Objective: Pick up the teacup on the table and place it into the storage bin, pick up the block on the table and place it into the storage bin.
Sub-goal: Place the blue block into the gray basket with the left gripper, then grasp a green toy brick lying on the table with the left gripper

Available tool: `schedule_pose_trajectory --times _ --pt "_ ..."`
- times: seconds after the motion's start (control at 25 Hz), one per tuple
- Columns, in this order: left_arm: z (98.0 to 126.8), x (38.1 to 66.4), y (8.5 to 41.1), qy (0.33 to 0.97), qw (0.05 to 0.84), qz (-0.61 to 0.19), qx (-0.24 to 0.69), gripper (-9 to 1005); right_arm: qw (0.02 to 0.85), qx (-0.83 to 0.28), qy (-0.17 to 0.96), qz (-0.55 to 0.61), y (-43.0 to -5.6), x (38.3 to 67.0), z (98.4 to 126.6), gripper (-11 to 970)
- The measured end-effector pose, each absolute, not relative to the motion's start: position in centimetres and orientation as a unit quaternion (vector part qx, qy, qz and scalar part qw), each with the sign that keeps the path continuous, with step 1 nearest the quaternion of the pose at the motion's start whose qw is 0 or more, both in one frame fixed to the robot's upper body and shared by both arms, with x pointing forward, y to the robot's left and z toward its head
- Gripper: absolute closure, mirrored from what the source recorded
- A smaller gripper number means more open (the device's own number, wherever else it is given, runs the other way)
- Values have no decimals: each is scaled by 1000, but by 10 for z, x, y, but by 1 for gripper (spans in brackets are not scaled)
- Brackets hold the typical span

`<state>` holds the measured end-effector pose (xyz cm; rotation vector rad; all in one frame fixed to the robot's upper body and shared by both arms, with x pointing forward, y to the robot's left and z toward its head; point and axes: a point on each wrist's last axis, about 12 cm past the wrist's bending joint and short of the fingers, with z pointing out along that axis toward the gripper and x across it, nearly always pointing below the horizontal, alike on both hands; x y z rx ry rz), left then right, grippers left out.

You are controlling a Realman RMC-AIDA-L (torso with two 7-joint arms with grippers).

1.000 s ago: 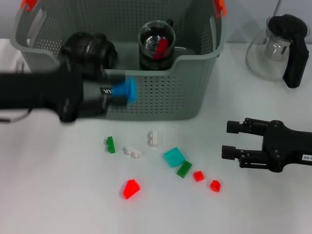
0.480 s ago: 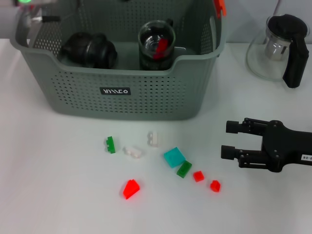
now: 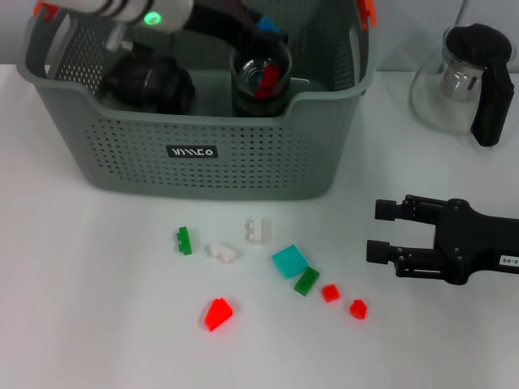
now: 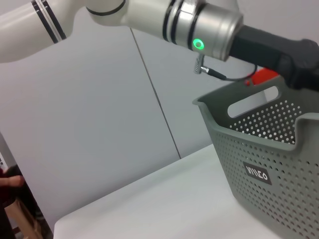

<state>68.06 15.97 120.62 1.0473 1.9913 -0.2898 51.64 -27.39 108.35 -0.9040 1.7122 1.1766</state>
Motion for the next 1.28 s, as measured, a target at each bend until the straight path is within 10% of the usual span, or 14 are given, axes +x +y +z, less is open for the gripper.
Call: schedule_pose_trajectory --times 0.72,1.28 --pt "1222 672 149 781 465 -123 399 441 425 -361 685 469 -275 515 1083 135" --pt "1239 584 280 491 610 -561 267 353 426 -361 683 470 -277 515 1084 136"
